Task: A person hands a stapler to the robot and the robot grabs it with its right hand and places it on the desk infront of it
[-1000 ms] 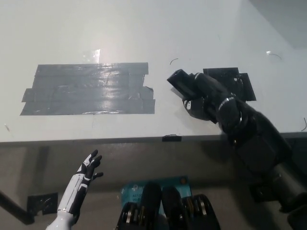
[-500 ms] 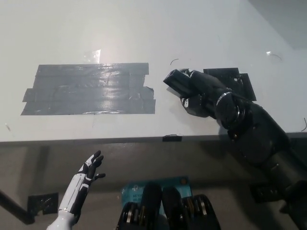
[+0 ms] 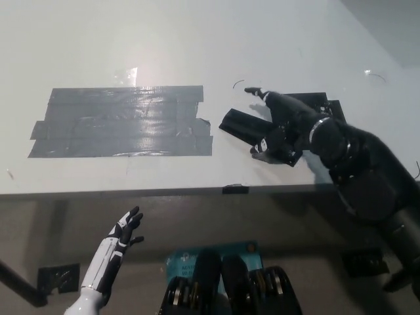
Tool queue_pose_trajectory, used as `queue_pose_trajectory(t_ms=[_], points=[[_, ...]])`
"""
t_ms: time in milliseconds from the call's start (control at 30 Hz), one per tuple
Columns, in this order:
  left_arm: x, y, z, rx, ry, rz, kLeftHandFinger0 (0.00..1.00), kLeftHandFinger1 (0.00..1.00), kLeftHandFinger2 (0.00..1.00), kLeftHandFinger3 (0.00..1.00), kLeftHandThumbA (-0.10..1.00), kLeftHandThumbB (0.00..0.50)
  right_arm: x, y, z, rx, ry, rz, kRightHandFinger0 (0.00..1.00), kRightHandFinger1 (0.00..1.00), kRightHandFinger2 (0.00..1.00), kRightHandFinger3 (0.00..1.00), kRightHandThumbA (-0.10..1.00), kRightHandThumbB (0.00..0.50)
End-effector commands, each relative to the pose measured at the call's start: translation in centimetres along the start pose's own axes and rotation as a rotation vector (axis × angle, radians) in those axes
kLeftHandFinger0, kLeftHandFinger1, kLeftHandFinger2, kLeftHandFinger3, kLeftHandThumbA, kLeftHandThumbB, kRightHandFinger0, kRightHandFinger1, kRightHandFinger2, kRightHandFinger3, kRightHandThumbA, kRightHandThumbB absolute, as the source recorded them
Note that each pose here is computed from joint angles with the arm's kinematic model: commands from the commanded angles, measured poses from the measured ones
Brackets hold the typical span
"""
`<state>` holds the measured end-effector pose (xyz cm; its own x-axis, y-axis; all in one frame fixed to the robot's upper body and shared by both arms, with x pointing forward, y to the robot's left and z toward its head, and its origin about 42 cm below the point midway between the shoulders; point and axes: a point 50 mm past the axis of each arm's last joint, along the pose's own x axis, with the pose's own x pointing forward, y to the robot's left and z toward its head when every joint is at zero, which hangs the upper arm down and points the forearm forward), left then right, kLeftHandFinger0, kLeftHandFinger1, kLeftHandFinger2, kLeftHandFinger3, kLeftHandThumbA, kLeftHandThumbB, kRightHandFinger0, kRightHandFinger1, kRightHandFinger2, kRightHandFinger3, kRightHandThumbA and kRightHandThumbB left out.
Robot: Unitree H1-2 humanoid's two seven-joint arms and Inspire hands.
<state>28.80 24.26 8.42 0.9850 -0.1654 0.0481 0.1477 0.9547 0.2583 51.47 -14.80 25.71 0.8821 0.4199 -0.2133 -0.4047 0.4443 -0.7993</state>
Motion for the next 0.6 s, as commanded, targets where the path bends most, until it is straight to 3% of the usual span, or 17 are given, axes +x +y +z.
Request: queue_pose_trajectory(t_ms=[0,233,333,500,567], points=[[0.4,0.5,1.1,0.031,-0.058,-0.025,0.84,0.99,0.97,0.96,1.00,0.465,-1.4,-4.9,2.7,0.040,-0.168,-0.045,1.00,1.00,1.00,1.00,1.00,0.500],[0.7,0.5,1.1,0.016,-0.047,-0.018,0.86,1.00,0.97,0.97,1.00,0.487,-5.4,-10.6,7.0,0.177,-0.402,-0.219,1.00,1.00,1.00,1.00,1.00,0.500],[0.4,0.3,1.0,0.029,-0.055,-0.021,0.84,0.98,0.95,0.96,1.00,0.457,-8.9,-14.0,9.4,0.176,-0.507,-0.350,1.00,1.00,1.00,1.00,1.00,0.500],[-0.1,0.1,0.7,0.023,-0.053,-0.026,0.82,0.97,0.96,0.95,1.00,0.455,-13.6,-14.8,11.1,0.187,-0.588,-0.455,1.00,1.00,1.00,1.00,1.00,0.498],[-0.6,0.1,0.5,0.015,-0.040,-0.024,0.83,0.98,0.96,0.96,1.00,0.466,-17.0,-13.4,11.6,0.189,-0.650,-0.482,1.00,1.00,1.00,1.00,1.00,0.471]])
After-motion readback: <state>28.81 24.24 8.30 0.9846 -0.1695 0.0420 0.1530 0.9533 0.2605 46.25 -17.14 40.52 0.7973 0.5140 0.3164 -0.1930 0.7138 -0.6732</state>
